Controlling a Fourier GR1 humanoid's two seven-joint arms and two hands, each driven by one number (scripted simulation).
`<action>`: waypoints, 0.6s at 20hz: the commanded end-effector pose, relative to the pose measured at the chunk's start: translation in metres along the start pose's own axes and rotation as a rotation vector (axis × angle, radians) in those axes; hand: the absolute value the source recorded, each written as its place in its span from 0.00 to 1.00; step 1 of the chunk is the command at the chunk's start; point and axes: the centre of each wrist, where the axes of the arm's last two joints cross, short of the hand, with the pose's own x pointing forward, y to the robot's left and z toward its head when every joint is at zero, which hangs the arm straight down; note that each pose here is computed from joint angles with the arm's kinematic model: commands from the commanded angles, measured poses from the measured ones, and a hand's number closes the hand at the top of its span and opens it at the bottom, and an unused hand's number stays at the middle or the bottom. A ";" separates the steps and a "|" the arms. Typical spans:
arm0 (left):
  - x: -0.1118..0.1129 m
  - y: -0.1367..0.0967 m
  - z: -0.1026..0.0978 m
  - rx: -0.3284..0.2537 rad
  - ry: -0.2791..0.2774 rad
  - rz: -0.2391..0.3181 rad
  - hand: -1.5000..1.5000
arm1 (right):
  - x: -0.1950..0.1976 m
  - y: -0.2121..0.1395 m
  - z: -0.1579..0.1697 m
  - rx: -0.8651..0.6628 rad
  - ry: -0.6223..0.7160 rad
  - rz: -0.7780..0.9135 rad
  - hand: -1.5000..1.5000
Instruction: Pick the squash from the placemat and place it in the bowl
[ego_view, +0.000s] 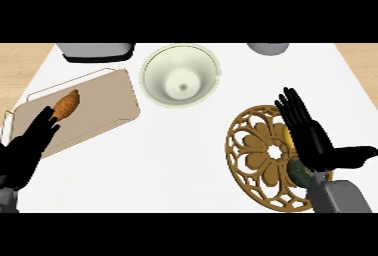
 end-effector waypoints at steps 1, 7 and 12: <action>0.020 -0.006 0.003 -0.011 -0.090 -0.016 0.50 | -0.004 0.008 0.014 -0.034 0.006 0.066 1.00; 0.033 -0.047 -0.006 -0.060 -0.226 0.025 0.50 | 0.008 -0.073 0.049 -0.220 0.285 0.805 1.00; 0.021 -0.084 -0.001 -0.046 -0.245 0.064 0.50 | -0.008 0.011 0.056 -0.797 -0.095 0.498 0.00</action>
